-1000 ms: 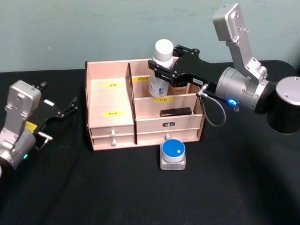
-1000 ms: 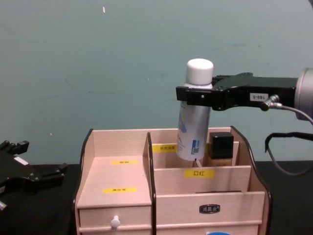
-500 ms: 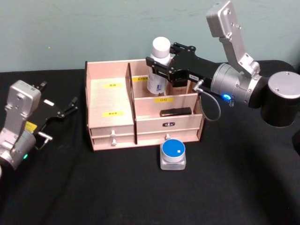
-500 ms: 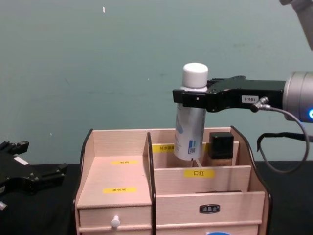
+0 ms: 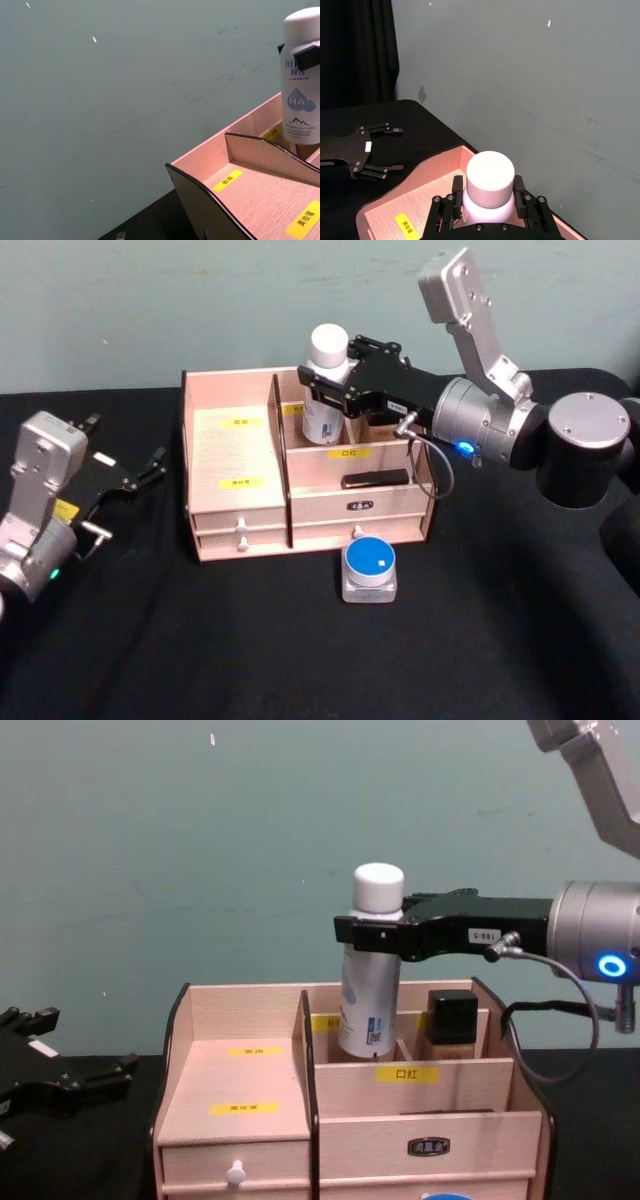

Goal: Pick up the facial cleanser and watermelon frost from the table and place them into the tiered storage box.

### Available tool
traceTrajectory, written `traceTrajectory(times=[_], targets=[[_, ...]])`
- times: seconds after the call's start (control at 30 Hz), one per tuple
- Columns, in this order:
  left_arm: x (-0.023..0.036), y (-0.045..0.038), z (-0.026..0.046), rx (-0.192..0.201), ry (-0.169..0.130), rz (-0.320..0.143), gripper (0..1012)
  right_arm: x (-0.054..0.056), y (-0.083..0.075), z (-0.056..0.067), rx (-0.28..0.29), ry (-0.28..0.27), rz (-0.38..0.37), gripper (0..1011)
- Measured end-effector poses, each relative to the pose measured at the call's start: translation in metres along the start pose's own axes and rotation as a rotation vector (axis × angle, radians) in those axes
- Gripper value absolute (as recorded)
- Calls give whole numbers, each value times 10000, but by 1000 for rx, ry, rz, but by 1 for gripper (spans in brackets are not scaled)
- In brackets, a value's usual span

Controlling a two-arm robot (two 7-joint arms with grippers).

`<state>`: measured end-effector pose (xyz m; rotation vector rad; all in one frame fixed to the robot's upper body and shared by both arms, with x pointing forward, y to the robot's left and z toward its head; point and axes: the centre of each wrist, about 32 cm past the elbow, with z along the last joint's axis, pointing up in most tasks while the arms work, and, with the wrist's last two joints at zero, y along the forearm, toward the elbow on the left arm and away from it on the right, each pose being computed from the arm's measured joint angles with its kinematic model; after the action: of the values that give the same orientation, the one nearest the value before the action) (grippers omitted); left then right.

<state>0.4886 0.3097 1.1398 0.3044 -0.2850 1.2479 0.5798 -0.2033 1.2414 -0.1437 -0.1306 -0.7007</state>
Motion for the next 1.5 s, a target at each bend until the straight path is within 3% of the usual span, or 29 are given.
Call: traceTrajectory(times=[0.63,1.5], targets=[[0,0,0,0,0,0,1010,-14,45,-36,-4,0,-8,600],[0,0,0,0,0,0,1009,44,60,-258,-45,43,-6,600]])
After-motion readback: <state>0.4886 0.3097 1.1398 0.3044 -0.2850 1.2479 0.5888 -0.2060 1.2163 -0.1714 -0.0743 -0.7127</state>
